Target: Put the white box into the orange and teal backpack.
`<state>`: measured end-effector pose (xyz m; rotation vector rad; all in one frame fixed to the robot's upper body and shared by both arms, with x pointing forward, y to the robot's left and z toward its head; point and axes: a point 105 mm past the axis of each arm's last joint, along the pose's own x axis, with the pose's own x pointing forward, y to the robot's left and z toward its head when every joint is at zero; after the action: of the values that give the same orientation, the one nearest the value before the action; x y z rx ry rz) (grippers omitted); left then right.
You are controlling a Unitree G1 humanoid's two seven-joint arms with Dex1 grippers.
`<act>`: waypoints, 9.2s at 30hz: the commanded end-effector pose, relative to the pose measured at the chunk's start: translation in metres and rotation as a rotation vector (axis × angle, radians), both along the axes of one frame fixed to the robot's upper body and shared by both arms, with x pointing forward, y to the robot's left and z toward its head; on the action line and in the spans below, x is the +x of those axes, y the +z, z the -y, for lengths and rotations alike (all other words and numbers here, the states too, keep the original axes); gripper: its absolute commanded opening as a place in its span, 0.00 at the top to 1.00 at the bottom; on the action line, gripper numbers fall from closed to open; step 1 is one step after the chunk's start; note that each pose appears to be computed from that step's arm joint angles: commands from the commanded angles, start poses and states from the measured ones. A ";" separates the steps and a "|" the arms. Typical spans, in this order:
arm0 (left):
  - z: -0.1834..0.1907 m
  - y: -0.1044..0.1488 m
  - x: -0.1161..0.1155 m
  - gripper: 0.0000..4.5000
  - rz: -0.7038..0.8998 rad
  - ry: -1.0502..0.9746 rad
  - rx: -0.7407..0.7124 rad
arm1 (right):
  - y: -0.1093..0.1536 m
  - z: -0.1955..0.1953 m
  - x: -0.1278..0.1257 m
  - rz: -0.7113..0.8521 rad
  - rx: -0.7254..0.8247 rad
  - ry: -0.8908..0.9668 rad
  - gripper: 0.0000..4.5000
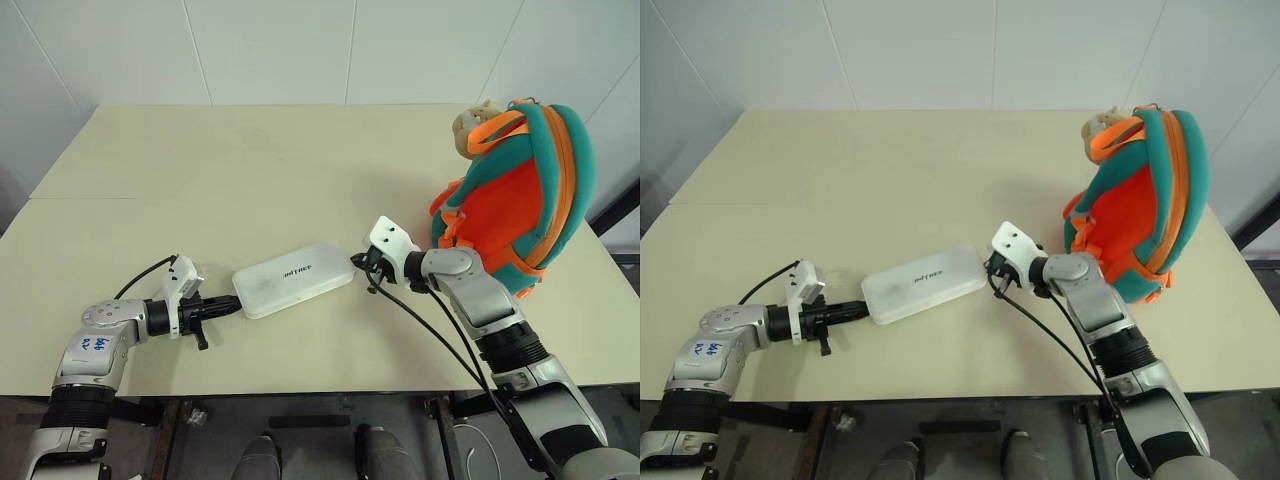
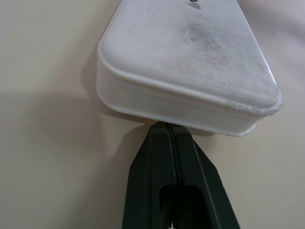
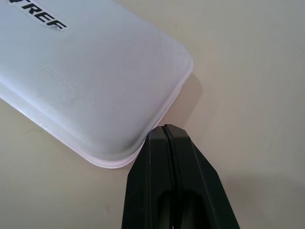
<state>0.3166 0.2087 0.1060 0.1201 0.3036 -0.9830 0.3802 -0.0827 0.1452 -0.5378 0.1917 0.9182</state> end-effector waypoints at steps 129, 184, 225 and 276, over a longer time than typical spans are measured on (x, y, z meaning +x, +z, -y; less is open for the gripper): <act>-0.011 0.057 -0.029 0.00 -0.477 -0.004 -0.236 | -0.001 0.085 -0.073 -0.108 -0.139 -0.078 0.02; 0.066 0.007 -0.006 0.72 -0.940 -0.093 -0.400 | -0.003 0.061 -0.077 -0.096 -0.067 -0.076 0.00; 0.068 0.088 0.000 0.72 -0.632 -0.060 -0.756 | 0.127 0.138 0.049 0.507 0.641 -0.987 0.35; -0.048 0.201 0.014 0.72 0.198 -0.088 -0.680 | 0.133 0.003 -0.157 -0.033 0.329 0.595 1.00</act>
<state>0.3485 0.2550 0.2754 -0.4640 -0.0312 -1.0023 0.2241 -0.0806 0.2716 -0.2424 -0.0549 1.5162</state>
